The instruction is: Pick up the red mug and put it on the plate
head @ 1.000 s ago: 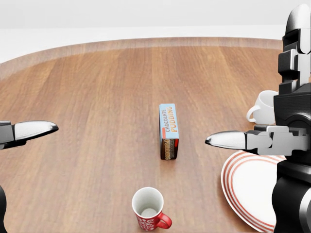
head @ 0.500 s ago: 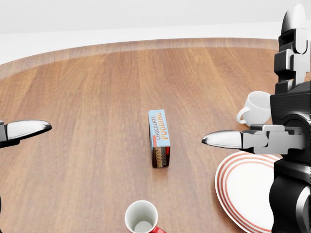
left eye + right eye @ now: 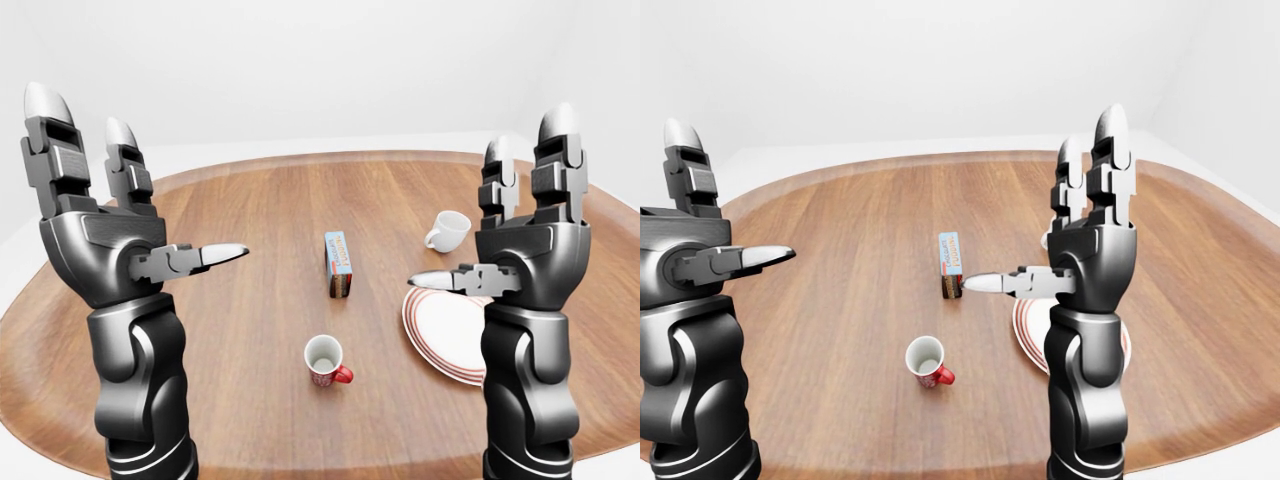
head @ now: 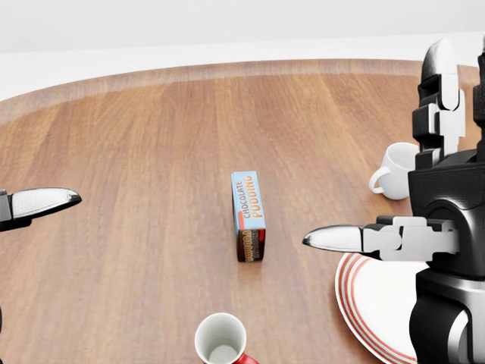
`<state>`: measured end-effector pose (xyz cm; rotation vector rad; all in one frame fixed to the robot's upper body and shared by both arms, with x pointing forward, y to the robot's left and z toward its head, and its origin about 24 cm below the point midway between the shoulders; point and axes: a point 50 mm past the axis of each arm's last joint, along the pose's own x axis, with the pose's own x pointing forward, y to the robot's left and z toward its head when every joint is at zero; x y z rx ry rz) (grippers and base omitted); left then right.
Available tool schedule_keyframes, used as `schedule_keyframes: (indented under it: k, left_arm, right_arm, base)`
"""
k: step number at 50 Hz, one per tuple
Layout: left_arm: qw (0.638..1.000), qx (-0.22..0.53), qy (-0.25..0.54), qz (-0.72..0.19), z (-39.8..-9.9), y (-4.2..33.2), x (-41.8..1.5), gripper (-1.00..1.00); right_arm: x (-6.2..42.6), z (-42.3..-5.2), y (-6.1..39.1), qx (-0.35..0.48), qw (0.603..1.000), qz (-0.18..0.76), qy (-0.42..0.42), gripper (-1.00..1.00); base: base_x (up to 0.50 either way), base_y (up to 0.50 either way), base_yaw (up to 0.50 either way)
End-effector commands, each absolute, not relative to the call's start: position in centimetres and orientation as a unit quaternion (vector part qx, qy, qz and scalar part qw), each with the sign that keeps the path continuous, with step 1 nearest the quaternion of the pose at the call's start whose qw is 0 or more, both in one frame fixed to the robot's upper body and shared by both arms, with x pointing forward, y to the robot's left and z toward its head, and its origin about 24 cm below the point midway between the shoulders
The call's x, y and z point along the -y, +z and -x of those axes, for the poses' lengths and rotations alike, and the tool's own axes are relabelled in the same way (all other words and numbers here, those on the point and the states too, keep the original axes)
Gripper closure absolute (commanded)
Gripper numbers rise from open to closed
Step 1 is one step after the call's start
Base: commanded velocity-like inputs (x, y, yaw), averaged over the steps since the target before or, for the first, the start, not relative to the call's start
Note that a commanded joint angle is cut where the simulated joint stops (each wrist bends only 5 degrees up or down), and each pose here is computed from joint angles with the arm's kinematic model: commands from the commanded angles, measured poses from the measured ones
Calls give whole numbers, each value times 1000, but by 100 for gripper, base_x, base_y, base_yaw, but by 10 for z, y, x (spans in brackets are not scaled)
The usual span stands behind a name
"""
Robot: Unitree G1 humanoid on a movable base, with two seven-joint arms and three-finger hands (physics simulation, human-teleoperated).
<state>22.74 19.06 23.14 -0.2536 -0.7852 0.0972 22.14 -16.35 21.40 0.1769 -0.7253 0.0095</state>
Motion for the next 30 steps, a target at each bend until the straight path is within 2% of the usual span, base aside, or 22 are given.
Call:
schedule_keyframes:
  k: [1,15,30]
  left_arm:
    - [914,383,47,123,-227,232,-190,-100]
    - [913,385,47,123,-226,232,-190,-100]
    - [913,385,47,123,-225,232,-191,-100]
  right_arm:
    - [150,-215,204,334,938,-93,30,-100]
    - [117,-206,184,286,948,-97,98,-100]
    - [102,-208,172,262,955,-40,131,-100]
  base:
    - [0,0,0]
    - [0,0,0]
    - [0,0,0]
